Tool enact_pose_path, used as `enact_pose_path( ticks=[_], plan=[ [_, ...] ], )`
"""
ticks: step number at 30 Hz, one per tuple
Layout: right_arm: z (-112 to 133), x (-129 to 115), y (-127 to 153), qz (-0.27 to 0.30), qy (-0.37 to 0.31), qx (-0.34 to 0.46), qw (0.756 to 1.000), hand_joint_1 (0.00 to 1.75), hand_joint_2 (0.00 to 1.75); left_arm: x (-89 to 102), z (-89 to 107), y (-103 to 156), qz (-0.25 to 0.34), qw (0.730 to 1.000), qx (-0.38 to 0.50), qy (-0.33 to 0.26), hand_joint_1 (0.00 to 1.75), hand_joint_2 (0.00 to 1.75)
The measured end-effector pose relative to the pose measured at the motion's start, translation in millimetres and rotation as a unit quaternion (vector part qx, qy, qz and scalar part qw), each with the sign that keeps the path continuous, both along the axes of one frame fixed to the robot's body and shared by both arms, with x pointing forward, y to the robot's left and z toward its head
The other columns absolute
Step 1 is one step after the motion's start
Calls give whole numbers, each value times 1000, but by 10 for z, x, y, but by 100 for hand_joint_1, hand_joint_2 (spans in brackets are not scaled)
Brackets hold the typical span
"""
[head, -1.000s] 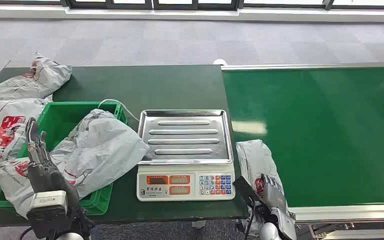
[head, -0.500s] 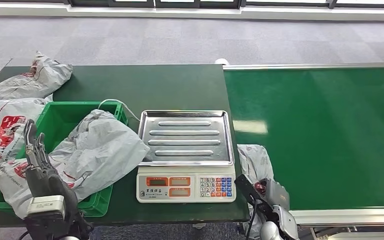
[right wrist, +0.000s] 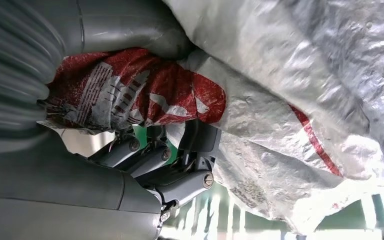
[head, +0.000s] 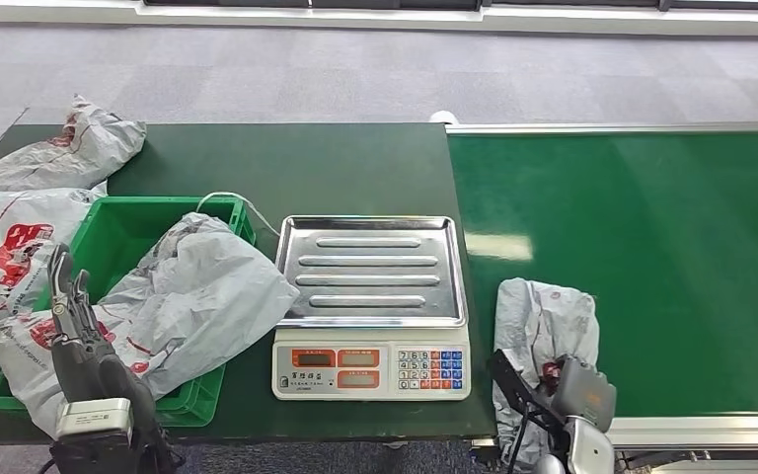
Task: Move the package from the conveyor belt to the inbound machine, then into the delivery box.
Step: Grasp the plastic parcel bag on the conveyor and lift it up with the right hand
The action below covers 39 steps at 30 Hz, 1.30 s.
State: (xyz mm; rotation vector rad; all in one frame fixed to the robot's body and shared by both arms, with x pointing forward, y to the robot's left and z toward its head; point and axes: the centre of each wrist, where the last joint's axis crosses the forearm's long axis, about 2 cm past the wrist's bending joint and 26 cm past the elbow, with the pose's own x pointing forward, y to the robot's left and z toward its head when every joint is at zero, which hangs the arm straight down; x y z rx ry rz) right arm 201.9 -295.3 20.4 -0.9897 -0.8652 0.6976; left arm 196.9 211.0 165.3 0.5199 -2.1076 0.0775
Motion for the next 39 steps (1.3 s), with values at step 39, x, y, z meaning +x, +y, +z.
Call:
enact_pose_path(
  ticks=[39],
  plan=[
    [2417,1954,1023,369,-383,-86,842,175,175,105,-13,-54,-13,999,-23,-28,0,0]
  ],
)
